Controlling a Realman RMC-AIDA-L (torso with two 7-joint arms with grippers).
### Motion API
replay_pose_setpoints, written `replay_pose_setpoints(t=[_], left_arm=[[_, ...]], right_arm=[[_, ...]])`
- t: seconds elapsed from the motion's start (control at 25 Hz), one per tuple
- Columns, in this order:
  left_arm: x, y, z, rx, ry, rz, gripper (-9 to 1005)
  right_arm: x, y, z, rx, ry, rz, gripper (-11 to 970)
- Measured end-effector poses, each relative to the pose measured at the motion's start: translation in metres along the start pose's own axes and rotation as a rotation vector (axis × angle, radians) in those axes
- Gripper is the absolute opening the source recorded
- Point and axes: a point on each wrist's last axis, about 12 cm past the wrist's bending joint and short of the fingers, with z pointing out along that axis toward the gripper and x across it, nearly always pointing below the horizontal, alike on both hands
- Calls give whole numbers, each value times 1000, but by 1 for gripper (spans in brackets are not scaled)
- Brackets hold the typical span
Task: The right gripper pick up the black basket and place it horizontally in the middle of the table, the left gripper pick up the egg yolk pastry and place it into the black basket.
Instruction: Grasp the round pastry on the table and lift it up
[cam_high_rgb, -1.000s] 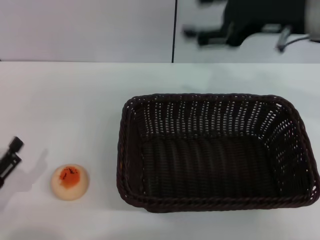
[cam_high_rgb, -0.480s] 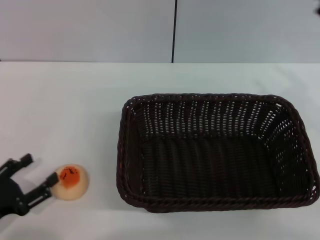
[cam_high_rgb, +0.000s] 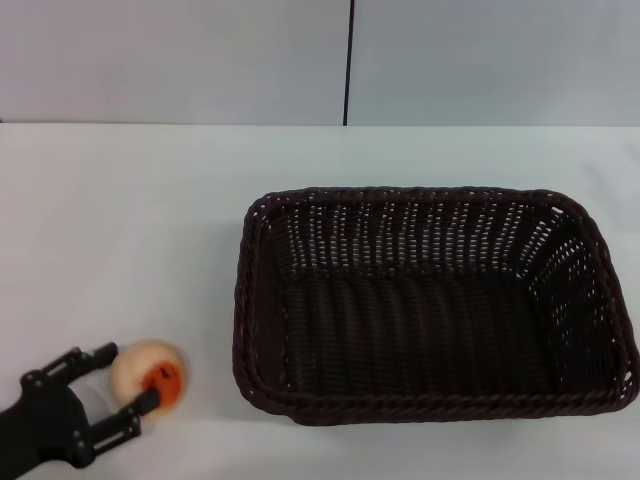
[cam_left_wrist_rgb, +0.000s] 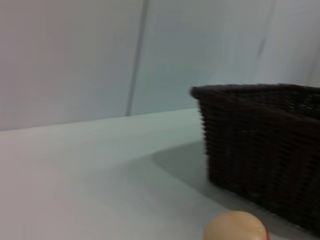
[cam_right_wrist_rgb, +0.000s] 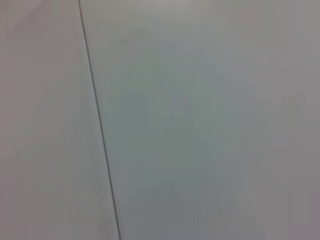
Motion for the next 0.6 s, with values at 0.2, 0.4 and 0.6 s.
replay_pose_setpoints(t=[0.2,0.4,0.6], left_arm=[[0,-4,0,43,5,28,668],[-4,-8,-4,10,-80,78,488],[-13,-4,-7,-11,-148,78,381]], right_arm=[[1,0,-2,1,-6,21,750],[5,0,-7,16,-5,53,750],[12,-3,-27,101,-62,110,750]])
